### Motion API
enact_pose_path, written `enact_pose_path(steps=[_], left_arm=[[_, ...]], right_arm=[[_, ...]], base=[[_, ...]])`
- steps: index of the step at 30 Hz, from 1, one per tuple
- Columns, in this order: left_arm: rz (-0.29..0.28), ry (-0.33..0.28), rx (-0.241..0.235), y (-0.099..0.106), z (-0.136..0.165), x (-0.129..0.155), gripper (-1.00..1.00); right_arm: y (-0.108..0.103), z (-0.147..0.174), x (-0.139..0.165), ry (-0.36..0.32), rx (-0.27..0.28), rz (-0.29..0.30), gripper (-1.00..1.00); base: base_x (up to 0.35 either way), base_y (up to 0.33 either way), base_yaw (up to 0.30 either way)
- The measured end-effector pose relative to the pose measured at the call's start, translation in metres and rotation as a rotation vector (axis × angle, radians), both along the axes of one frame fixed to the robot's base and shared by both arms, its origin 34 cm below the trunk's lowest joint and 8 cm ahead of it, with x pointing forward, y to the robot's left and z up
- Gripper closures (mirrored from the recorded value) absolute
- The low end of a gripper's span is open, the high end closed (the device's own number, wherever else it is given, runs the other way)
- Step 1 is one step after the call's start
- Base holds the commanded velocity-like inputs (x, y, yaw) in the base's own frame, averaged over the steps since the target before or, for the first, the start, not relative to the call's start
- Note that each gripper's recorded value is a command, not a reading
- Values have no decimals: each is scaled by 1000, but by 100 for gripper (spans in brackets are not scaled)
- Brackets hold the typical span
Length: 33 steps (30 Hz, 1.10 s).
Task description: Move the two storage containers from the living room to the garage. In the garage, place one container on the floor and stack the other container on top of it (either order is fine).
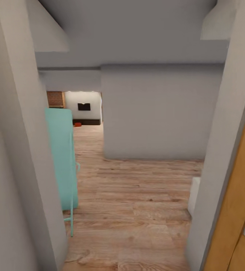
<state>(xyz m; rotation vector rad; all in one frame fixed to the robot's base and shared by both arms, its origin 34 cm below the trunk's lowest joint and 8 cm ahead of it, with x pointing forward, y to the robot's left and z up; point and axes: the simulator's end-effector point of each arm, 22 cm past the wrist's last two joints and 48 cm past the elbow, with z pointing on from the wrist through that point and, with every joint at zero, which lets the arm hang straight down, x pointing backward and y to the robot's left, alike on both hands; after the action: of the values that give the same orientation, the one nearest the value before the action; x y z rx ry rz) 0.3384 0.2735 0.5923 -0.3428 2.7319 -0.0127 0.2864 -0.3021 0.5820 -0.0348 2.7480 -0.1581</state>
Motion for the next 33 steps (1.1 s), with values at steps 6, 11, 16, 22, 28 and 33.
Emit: enact_pose_path(steps=[6,11,16,22,28,33], left_arm=[[0,-1,0,0,0,0,-100],[0,-1,0,0,0,0,-100],[0,-3,2,1,0,1,-100],[-1,-2,1,0,0,1,-100],[-1,-2,1,0,0,0,-100],[-1,-2,1,0,0,0,-100]], right_arm=[[1,0,0,-1,1,0,-100],[1,0,1,-5,1,0,-100],[2,1,2,-9,3,0,-100],[2,1,2,-9,3,-1,-100],[2,1,2,-9,3,0,-100],[2,1,2,-8,3,1,-100]], base=[[324,0,0],[323,0,0],[323,0,-3],[323,0,-139],[323,0,-88],[323,0,-10]])
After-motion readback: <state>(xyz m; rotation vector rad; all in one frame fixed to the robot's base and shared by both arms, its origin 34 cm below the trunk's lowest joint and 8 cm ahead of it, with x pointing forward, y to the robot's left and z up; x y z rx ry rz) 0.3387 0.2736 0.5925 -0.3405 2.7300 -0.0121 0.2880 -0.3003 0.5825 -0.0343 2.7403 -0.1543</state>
